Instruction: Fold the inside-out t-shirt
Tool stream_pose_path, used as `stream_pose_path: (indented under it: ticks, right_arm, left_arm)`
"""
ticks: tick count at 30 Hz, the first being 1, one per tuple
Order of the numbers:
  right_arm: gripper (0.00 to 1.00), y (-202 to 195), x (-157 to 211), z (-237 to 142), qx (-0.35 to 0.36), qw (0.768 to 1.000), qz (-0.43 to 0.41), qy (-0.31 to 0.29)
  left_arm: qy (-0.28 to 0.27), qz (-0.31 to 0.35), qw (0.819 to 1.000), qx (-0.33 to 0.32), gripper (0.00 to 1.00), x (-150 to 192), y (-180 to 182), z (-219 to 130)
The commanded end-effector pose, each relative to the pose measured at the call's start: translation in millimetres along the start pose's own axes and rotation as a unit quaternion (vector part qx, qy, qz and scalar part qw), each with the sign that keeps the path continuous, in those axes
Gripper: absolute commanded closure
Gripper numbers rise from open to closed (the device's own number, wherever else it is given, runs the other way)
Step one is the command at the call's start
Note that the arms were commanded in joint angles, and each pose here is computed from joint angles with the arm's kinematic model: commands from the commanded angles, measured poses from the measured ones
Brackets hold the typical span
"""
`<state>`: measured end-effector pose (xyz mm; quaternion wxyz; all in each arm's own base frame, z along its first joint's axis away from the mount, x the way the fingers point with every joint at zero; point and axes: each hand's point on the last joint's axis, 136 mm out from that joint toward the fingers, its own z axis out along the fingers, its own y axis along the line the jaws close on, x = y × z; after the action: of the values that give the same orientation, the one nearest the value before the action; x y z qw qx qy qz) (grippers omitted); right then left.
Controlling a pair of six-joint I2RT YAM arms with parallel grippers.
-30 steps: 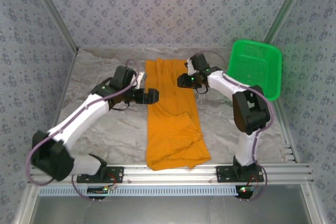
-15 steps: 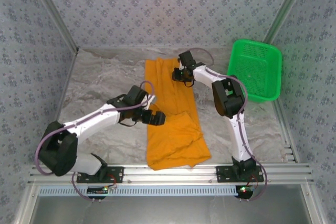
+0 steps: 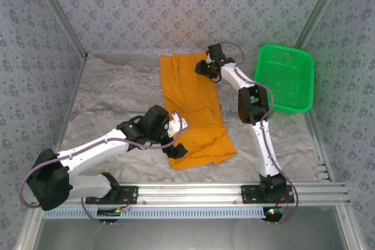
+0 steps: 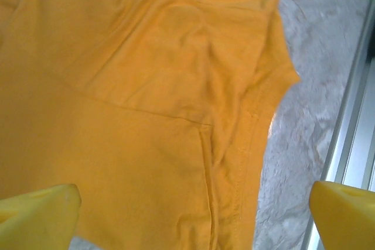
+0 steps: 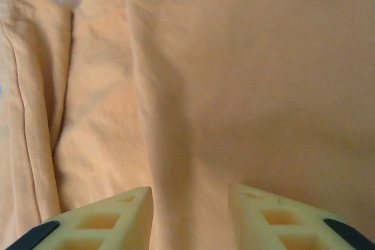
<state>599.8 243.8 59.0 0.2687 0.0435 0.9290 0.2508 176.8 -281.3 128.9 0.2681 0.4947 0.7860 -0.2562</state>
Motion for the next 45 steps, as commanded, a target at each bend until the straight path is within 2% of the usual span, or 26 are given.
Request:
stream_pose_path:
  ticks: [1, 6, 8, 10, 11, 12, 13, 14, 15, 16, 18, 20, 23, 26, 29, 31, 32, 35, 37, 39, 45]
  right_arm:
    - [0.59, 44, -21, -97, -0.033, 0.997, -0.067, -0.032]
    - [0.55, 33, 14, -196, -0.033, 0.985, -0.156, -0.07]
    - [0.54, 25, 37, -233, -0.01, 0.97, -0.22, -0.102]
    - [0.54, 14, 66, -253, 0.021, 0.95, -0.288, -0.12]
    - [0.53, 16, 83, -261, 0.012, 0.935, -0.331, -0.127]
    - [0.52, 15, 104, -261, -0.004, 0.915, -0.383, -0.124]
    - [0.51, 25, 133, -263, -0.061, 0.87, -0.474, -0.121]
    - [0.33, 38, 165, -267, -0.116, 0.809, -0.564, -0.116]
    - [0.22, 38, 174, -266, -0.118, 0.798, -0.58, -0.117]
    - [0.21, 37, 183, -269, -0.129, 0.786, -0.596, -0.096]
    - [0.14, 33, 219, -278, -0.176, 0.749, -0.638, -0.022]
    - [0.12, 20, 263, -279, -0.197, 0.691, -0.694, 0.043]
    - [0.12, 7, 303, -275, -0.202, 0.629, -0.742, 0.112]
    - [0.11, -8, 322, -268, -0.175, 0.594, -0.767, 0.169]
    - [0.11, -29, 327, -257, -0.145, 0.58, -0.771, 0.219]
    - [0.11, -38, 328, -250, -0.136, 0.578, -0.767, 0.242]
    - [0.11, -40, 326, -245, -0.129, 0.586, -0.761, 0.245]
    - [0.14, -35, 314, -222, -0.107, 0.609, -0.755, 0.216]
    - [0.17, -21, 304, -210, -0.109, 0.625, -0.753, 0.173]
    - [0.22, -14, 298, -203, -0.104, 0.626, -0.759, 0.147]
    - [0.54, -23, 302, -190, -0.099, 0.614, -0.766, 0.163]
  left_arm:
    - [-0.007, 0.124, 0.992, -0.013, 0.0, -15, 2, -1]
    - [0.01, 0.19, 0.981, -0.029, 0.01, -3, 7, 0]
    - [0.019, 0.218, 0.976, -0.002, 0.01, 8, -2, 6]
    - [0.029, 0.233, 0.972, 0.018, 0.01, 18, -9, 10]
    - [0.032, 0.238, 0.971, 0.013, 0.01, 22, -8, 13]
    - [0.036, 0.244, 0.969, 0.01, 0.01, 26, -9, 16]
    - [0.041, 0.256, 0.966, 0.016, 0.01, 33, -12, 19]
    - [0.043, 0.269, 0.962, 0.027, 0.01, 41, -17, 22]
    - [0.044, 0.276, 0.959, 0.036, 0.01, 46, -20, 24]
    - [0.05, 0.283, 0.957, 0.037, 0.01, 52, -19, 27]
    - [0.073, 0.29, 0.954, 0.034, 0.01, 61, -15, 32]
    - [0.098, 0.305, 0.946, 0.04, 0.01, 72, -17, 38]
    - [0.109, 0.322, 0.94, 0.036, 0.0, 73, -19, 48]
    - [0.129, 0.332, 0.934, 0.031, 0.01, 76, -16, 57]
    - [0.172, 0.335, 0.926, 0.034, 0.01, 90, -12, 60]
    - [0.193, 0.342, 0.919, 0.032, 0.03, 100, -8, 60]
    - [0.197, 0.342, 0.919, 0.021, 0.07, 102, -4, 60]
    - [0.202, 0.341, 0.918, 0.02, 0.16, 104, -3, 59]
    - [0.197, 0.337, 0.92, 0.019, 0.17, 103, -4, 59]
    - [0.193, 0.334, 0.922, 0.017, 0.17, 102, -4, 58]
    - [0.166, 0.329, 0.93, 0.003, 0.17, 96, -6, 49]
